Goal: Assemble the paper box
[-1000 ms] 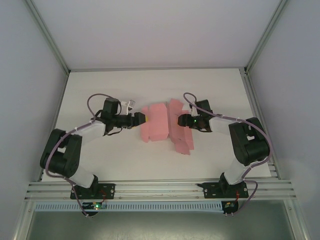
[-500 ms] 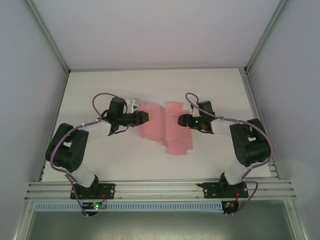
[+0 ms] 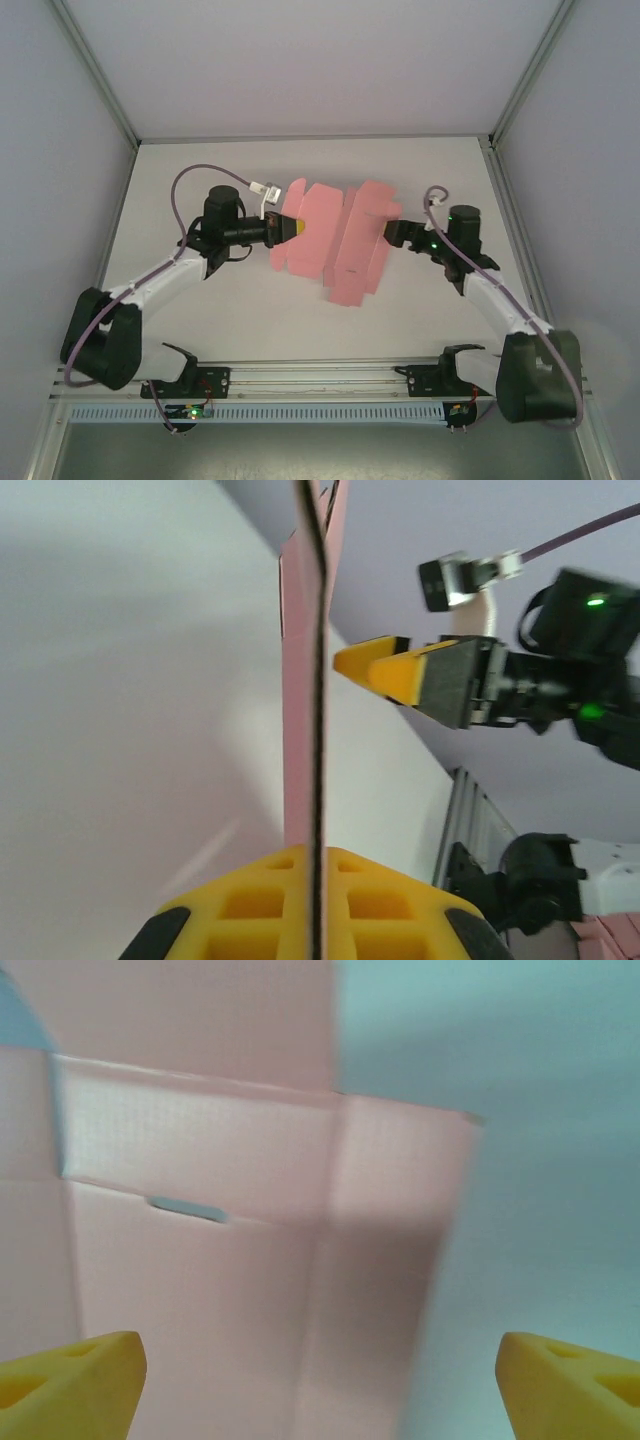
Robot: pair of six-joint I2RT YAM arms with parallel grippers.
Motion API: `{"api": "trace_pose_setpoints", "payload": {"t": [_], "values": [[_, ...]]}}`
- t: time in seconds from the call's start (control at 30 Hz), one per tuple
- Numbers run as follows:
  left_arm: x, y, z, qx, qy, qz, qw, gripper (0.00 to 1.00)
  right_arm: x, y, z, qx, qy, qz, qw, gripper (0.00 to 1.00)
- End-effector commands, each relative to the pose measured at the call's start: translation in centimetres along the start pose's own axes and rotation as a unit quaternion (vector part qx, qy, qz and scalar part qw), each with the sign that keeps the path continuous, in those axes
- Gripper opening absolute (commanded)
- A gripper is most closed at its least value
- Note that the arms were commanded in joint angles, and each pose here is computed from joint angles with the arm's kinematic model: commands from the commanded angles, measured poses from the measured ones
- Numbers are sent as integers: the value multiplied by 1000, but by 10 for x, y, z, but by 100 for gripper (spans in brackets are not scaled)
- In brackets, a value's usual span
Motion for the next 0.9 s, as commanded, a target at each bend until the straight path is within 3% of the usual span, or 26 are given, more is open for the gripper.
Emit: {"api": "trace_pose_setpoints", "payload": {"t": [0.0,0.2,0.37,0.43,0.57,0.73,0.83,0.87], "values": [[-13,-34,-11,35,-40,73,996,0,10,10,-10,-114,5,-7,993,91],[-26,-69,-33,66,-112,93,987,0,13,22,-19,-186,-27,-47,981,89],[-32,-86,-40,83,-115,104,984,0,2,32,-22,-232,-57,-79,968,85],[-31,-87,-42,82,-124,109,983,0,-3,38,-24,-256,-56,-90,961,77],[-29,-82,-43,51,-139,98,984,0,-8,51,-32,-289,-67,-108,949,33],[-27,-67,-40,-9,-146,70,987,0,-9,64,-38,-283,-69,-138,946,0],[-21,-58,-42,-59,-158,70,983,0,-10,65,-42,-247,-75,-156,953,0],[-19,-54,-44,-89,-156,66,982,8,-11,65,-44,-225,-80,-165,957,0]]}}
Point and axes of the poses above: each hand's point on the last joint's axis, 136 mm out from that joint toward the fingers, its own z axis out along the fingers, its own y axis along the line the jaws close on, x = y × z, the point moved 10 cm from there along -z, back along the fingers, and after that the axes turned 2 degrees about z, right-handed, at the moved point
